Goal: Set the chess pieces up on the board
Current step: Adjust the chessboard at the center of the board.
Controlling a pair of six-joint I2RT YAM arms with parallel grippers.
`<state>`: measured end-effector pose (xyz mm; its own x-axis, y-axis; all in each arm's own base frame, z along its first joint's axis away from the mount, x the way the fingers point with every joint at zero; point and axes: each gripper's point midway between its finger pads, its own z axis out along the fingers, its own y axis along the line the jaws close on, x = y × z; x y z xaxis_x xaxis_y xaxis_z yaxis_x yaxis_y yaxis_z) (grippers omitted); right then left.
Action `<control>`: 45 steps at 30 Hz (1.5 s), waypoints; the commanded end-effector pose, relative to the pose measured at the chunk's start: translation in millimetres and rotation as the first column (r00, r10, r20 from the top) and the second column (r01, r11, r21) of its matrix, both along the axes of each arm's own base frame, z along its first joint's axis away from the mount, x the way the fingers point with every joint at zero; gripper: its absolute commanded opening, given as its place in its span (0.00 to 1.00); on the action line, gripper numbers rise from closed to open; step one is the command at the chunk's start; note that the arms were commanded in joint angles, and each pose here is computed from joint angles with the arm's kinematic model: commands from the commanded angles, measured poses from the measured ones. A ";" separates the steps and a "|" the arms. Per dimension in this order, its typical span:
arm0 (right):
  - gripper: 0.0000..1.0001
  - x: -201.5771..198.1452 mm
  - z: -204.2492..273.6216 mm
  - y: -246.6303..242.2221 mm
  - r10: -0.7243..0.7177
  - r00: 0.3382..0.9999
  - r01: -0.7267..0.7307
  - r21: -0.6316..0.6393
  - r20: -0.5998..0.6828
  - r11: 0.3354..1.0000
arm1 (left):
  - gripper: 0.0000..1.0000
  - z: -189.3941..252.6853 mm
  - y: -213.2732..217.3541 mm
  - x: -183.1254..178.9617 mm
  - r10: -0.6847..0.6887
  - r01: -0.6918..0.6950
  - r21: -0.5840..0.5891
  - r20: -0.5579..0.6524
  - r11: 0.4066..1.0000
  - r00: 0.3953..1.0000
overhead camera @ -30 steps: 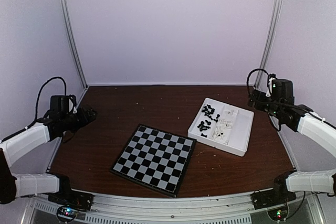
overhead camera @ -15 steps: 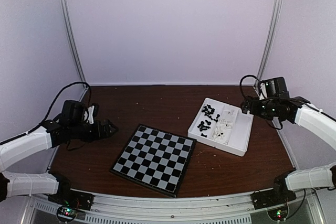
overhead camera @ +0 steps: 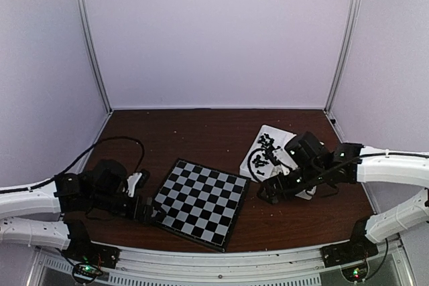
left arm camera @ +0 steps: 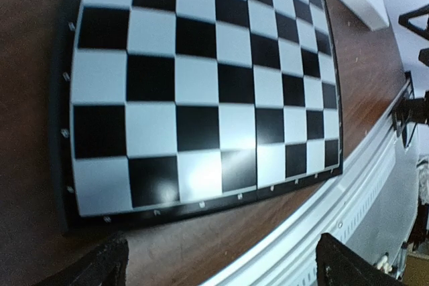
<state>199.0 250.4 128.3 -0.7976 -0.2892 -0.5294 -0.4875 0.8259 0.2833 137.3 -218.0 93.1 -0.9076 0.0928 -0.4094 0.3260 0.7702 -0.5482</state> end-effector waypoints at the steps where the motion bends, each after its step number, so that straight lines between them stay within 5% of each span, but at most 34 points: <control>1: 1.00 -23.3 -28.8 24.3 0.064 0.997 -0.063 0.014 -0.049 0.998 | 0.98 -24.2 3.0 -23.7 0.019 -0.016 0.061 -0.055 0.998 0.998; 20: 0.99 -22.0 -87.3 111.3 0.205 0.972 -0.198 0.066 -0.113 0.978 | 0.98 -61.8 -13.1 -10.8 0.152 -0.156 -0.064 -0.068 0.986 0.986; 29: 0.99 33.1 -78.4 137.2 0.130 0.990 -0.123 0.112 -0.058 0.986 | 0.98 -51.1 10.0 56.1 0.327 -0.329 -0.104 -0.039 0.939 0.944; 36: 0.99 76.5 -74.7 141.0 0.040 0.998 -0.034 0.147 -0.038 0.989 | 0.97 -59.0 0.5 104.9 0.326 -0.330 -0.076 -0.063 0.941 0.943; 45: 0.99 81.4 -19.2 123.1 0.052 0.997 -0.058 0.139 0.048 0.989 | 0.98 -64.0 -1.6 130.4 0.372 -0.373 -0.050 -0.029 0.927 0.928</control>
<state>274.5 377.6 55.9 -0.8146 -0.2613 -0.5179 -0.5012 0.7664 0.4018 270.1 -230.7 45.5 -0.8682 -0.2957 -0.3984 0.0408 0.7576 -0.6514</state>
